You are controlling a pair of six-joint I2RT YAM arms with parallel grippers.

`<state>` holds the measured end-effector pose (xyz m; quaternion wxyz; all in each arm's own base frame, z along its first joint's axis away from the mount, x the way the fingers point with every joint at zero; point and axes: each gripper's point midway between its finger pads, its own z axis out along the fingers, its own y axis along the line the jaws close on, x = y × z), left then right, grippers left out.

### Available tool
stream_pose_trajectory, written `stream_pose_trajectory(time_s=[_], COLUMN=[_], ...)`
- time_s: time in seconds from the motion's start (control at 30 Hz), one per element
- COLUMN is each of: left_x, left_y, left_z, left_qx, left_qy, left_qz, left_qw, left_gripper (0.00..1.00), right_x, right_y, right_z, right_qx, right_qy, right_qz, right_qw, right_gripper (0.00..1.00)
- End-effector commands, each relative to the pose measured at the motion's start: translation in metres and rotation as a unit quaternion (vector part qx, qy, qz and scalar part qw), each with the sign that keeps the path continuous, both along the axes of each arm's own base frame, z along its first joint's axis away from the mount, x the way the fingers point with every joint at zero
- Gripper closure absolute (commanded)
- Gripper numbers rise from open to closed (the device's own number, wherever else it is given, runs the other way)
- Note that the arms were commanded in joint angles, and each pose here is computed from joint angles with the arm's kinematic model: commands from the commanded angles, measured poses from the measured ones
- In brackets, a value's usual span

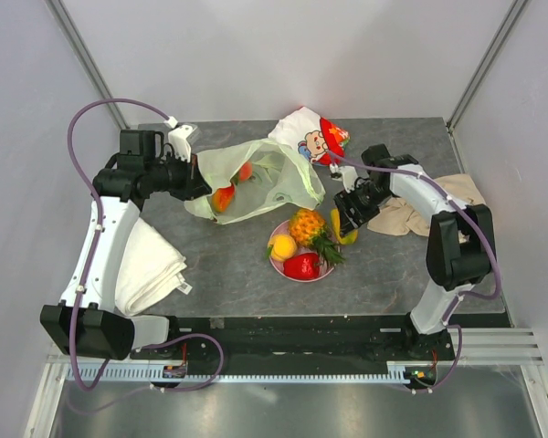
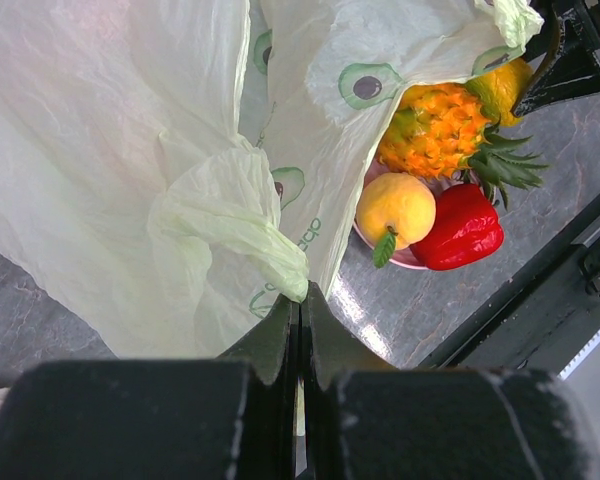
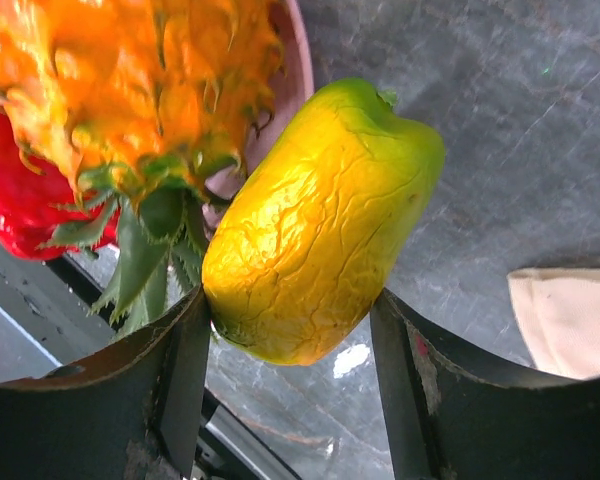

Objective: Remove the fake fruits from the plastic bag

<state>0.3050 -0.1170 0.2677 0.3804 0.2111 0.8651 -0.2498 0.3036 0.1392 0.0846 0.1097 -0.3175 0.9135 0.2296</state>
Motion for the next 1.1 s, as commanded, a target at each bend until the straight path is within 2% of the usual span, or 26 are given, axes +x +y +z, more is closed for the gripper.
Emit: stream_pose_trajectory(time_s=[0.0,0.23,0.63,0.7,0.73,0.77,0.83,0.87,1.0,1.03,1.07], left_x=[0.003,0.006,0.005,0.002,-0.003,-0.006,-0.021,-0.026,-0.052,-0.069,-0.082], left_y=[0.001,-0.002,-0.002,0.0,0.005,0.008,0.013,0.015,0.029,0.028,0.025], left_z=[0.012,0.012,0.008,0.006,0.001,0.0,0.002,0.011,0.067,0.064,0.075], left_qx=[0.002,-0.004,-0.004,0.006,0.019,0.027,0.047,0.051,0.076,0.076,0.08], left_qy=[-0.026,-0.023,-0.017,-0.015,-0.001,0.001,-0.001,-0.016,-0.125,-0.102,-0.116], left_qz=[-0.009,-0.011,-0.012,-0.016,-0.011,-0.01,-0.018,-0.02,0.007,-0.006,-0.034], left_qw=[1.0,1.0,1.0,1.0,1.0,1.0,0.999,0.998,0.989,0.992,0.989], left_gripper=[0.98,0.98,0.98,0.89,0.8,0.59,0.47,0.32,0.19,0.18,0.2], right_x=[-0.02,-0.034,-0.044,-0.045,-0.044,-0.046,-0.046,-0.046,-0.045,-0.045,-0.045], right_y=[0.0,0.025,0.031,0.03,0.028,0.027,0.026,0.024,0.024,0.024,0.026], right_z=[0.015,0.009,-0.006,-0.005,-0.004,-0.002,0.001,0.002,0.005,0.005,0.006], right_qx=[0.011,0.035,0.034,0.031,0.028,0.026,0.025,0.021,0.02,0.021,0.024], right_qy=[0.005,0.04,0.085,0.087,0.083,0.086,0.078,0.076,0.076,0.077,0.078], right_qz=[0.02,0.04,0.036,0.04,0.041,0.044,0.052,0.054,0.057,0.056,0.057], right_qw=[1.0,0.998,0.995,0.995,0.995,0.995,0.995,0.995,0.995,0.995,0.995], right_gripper=[0.8,0.79,0.78,0.78,0.78,0.78,0.79,0.79,0.79,0.78,0.79])
